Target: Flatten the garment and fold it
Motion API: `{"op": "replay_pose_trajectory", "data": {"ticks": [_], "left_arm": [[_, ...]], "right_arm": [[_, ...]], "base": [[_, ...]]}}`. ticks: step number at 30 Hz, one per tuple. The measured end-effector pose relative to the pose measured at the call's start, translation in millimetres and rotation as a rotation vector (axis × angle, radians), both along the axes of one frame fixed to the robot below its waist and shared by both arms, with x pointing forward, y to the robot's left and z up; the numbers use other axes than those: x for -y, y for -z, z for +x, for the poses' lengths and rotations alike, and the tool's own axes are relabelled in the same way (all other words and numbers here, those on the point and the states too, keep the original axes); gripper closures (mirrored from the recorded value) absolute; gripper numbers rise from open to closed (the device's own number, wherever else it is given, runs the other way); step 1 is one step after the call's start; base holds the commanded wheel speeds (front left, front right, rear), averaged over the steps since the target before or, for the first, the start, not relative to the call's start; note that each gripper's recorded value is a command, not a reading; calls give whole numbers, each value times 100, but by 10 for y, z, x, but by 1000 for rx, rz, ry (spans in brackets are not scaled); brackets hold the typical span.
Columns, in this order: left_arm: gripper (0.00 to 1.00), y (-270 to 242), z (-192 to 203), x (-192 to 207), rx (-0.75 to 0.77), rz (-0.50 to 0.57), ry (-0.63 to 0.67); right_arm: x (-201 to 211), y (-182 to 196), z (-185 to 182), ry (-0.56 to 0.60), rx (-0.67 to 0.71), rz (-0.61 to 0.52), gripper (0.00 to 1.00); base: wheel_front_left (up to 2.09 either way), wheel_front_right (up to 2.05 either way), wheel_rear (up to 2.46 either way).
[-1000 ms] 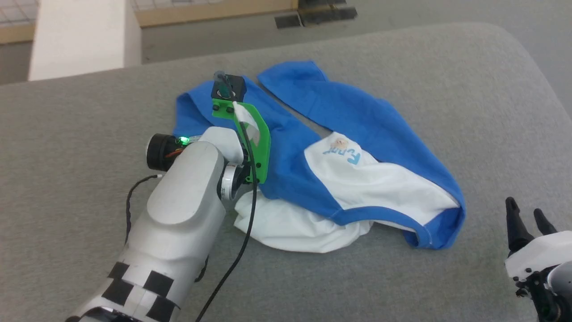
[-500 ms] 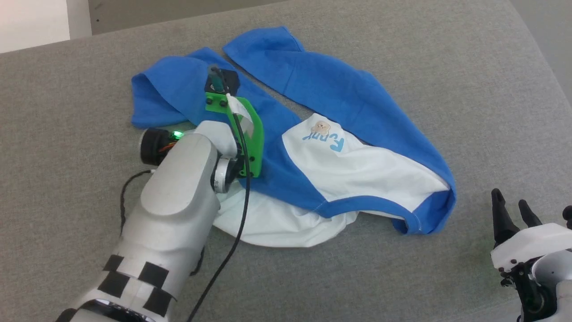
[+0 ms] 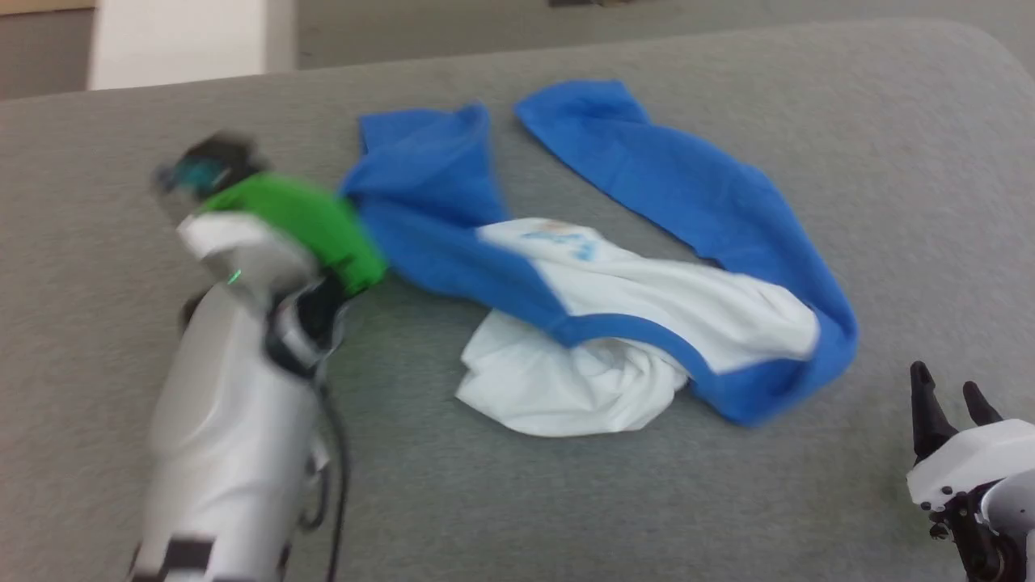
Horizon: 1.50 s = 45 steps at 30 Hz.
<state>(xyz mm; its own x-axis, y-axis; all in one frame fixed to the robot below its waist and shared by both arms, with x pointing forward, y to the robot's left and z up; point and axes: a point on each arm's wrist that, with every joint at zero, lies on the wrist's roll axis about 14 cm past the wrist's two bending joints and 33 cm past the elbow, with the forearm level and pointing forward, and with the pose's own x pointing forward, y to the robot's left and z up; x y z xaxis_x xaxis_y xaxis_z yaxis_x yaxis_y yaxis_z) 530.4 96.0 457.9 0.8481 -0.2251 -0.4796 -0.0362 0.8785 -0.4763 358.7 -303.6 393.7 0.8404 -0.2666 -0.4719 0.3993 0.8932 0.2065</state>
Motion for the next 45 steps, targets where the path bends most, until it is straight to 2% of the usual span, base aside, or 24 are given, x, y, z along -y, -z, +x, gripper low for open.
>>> {"op": "replay_pose_trajectory", "data": {"ticks": [2, 5, 9, 10, 11, 16, 18, 24, 27, 32, 42, 43, 44, 45], "left_arm": [[100, 117, -198, -452, -33, 7, -128], [100, 385, -626, -876, -119, -11, -268], [100, 659, -1142, -1015, -207, -54, -345], [78, 631, -1176, -1018, -191, -69, -357], [0, 562, -1171, -1023, -156, -80, -363], [0, -57, -1013, -1123, 150, -88, -376], [0, -226, -1064, -1197, 265, -29, -389], [0, -207, -1422, -1268, 406, 163, -393], [0, -211, -1497, -1228, 440, 201, -382], [0, -208, -1500, -1148, 451, 200, -375], [0, -82, -1477, -1075, 412, 201, -359], [0, -72, -1478, -1081, 409, 202, -360], [0, -62, -1481, -1088, 406, 204, -362], [0, -47, -1487, -1093, 401, 206, -363]], "right_arm": [[-146, -46, 115, -48, 16, 9, 0], [-340, -110, 256, -110, 37, 21, 0], [-525, -183, 373, -167, 57, 30, 0], [-561, -187, 385, -177, 57, 32, 0], [-594, -195, 393, -187, 58, 35, 0], [-683, -250, 360, -217, 63, 38, 0], [-690, -293, 341, -221, 74, 36, 0], [-828, -360, 255, -276, 64, 39, 0], [-1085, -408, 275, -365, 45, 50, 0], [-1432, -458, 339, -490, -6, 60, 0], [-1629, -561, 759, -569, -33, -13, 0], [-1645, -536, 768, -574, -43, -10, 61], [-1653, -523, 774, -576, -48, -9, 100], [-1661, -514, 783, -578, -50, -8, 100]], "base": [[0, 0, 0], [0, 0, 0], [0, 0, 0], [0, 0, 0], [0, 0, 0], [0, 0, 0], [0, 0, 0], [0, 0, 0], [0, 0, 0], [0, 0, 0], [0, 0, 0], [0, 0, 0], [0, 0, 0], [0, 0, 0]]}}
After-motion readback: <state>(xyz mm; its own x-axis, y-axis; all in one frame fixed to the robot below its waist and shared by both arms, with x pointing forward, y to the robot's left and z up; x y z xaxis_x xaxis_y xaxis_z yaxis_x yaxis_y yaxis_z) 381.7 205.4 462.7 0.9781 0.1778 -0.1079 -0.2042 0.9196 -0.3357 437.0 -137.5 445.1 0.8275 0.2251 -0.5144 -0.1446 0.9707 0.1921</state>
